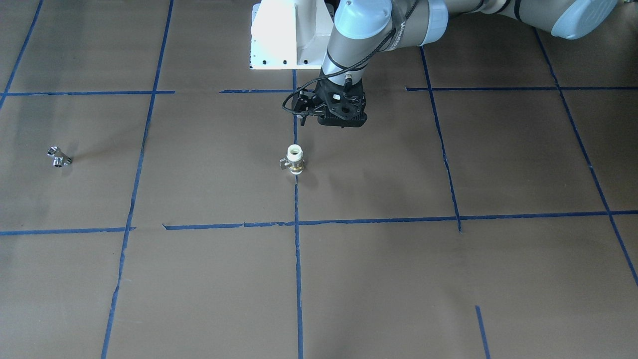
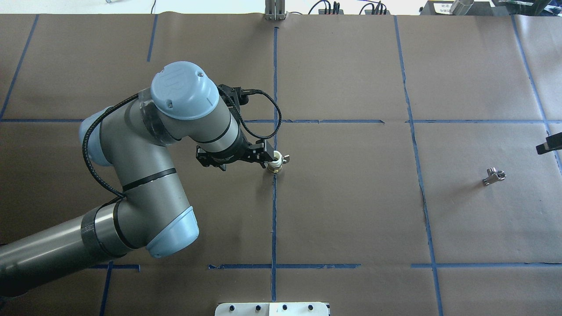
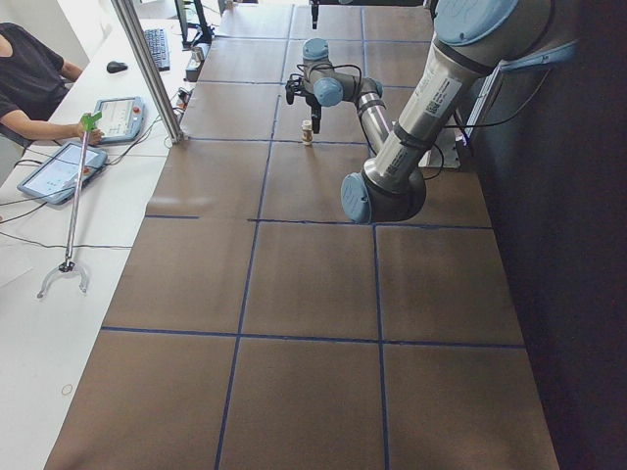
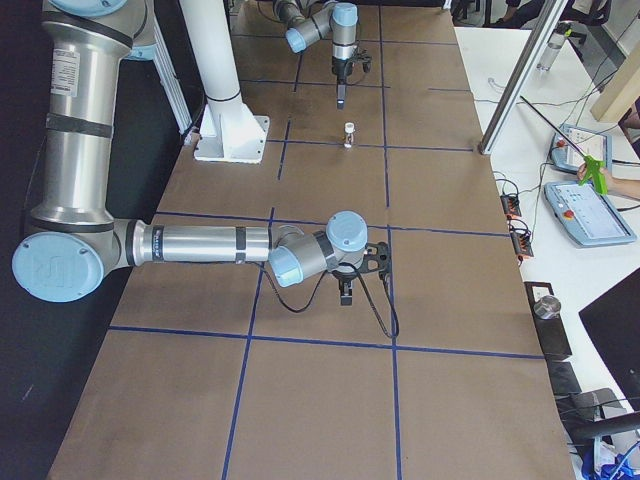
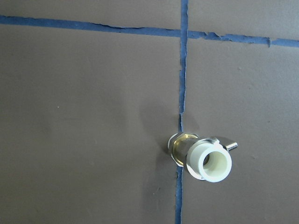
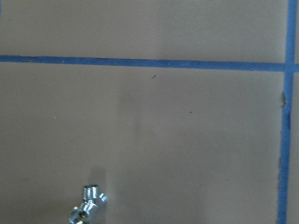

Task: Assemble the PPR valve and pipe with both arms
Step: 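Draw the left gripper back from the valve while the right gripper grasps the chrome tee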

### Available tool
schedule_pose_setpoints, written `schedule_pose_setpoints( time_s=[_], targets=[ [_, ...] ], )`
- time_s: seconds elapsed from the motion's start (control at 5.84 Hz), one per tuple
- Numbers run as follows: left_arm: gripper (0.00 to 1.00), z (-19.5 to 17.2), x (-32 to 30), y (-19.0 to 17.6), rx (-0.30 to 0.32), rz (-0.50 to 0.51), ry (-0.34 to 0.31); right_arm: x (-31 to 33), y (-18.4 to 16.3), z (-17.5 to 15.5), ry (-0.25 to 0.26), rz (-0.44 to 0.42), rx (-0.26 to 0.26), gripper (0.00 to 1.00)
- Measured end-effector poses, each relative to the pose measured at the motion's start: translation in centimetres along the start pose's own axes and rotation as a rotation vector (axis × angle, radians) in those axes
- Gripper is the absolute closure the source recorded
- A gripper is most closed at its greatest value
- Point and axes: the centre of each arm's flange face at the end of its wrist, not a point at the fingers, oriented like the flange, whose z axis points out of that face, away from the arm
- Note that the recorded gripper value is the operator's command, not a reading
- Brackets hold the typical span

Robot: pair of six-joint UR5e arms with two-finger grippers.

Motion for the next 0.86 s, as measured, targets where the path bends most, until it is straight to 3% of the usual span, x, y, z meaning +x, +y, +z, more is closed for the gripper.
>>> schedule_pose_setpoints(
  time_s=[0.34, 0.86],
  targets=[
    [0.0, -0.4, -1.2, 0.5, 0.002, 0.001, 0.003, -4.7, 1.1, 3.0, 0.015, 0.026, 0.022, 0.0],
    [0.0, -0.7, -2.2, 1.1, 0.003, 0.004, 0.005, -6.9, 3.1, 6.3, 0.059, -0.004, -0.009, 0.02]
  ],
)
